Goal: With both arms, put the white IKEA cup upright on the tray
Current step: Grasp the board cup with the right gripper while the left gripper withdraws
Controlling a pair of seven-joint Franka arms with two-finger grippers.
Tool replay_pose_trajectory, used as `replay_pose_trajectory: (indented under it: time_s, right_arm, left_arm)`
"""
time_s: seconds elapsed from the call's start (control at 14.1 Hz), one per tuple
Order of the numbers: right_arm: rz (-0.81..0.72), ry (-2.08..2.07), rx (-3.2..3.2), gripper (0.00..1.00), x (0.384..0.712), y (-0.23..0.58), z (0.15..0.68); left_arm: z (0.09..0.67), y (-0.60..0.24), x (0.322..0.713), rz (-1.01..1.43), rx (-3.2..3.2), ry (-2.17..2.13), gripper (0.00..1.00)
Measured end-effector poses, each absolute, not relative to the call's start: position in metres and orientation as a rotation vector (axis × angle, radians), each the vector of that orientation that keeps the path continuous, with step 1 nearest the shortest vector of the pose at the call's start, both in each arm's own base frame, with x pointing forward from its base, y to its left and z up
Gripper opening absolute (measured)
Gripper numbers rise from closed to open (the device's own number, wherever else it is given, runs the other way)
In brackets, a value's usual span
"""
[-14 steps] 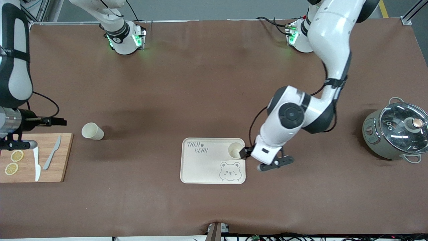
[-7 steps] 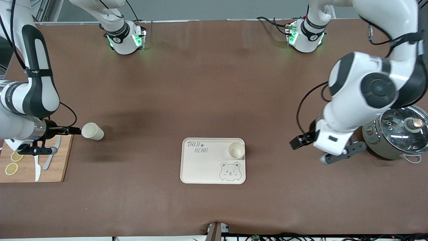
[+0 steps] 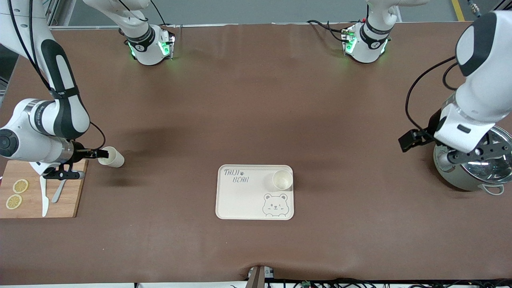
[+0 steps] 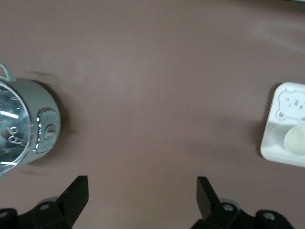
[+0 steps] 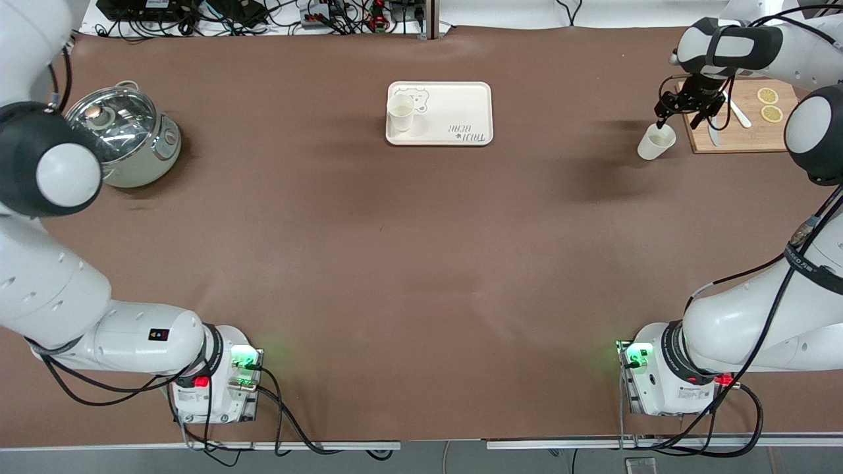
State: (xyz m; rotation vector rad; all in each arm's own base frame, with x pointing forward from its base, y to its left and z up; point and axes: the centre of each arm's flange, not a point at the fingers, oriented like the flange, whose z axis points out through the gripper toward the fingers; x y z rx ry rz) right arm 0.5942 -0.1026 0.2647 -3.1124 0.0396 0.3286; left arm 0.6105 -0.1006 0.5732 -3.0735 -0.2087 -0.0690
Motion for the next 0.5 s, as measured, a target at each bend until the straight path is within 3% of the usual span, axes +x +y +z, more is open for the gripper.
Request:
replay_pose_trajectory:
  time_s: [0.07, 0.42, 0.5]
  right_arm:
    - [0.333, 0.04, -3.111, 0.8, 0.593, -0.103, 0.263]
    - [0.309, 0.051, -3.118, 0.71, 0.588, -0.107, 0.247]
    - [0.305, 0.056, -3.119, 0.66, 0.586, -0.108, 0.241]
  left_arm:
    - [0.577, -0.098, 0.601, -0.054, -3.068, -0.183, 1.0]
    - [0.601, -0.079, 0.566, -0.002, -3.053, -0.029, 1.0]
    - [0.606, -0.076, 0.561, -0.002, -3.055, -0.019, 1.0]
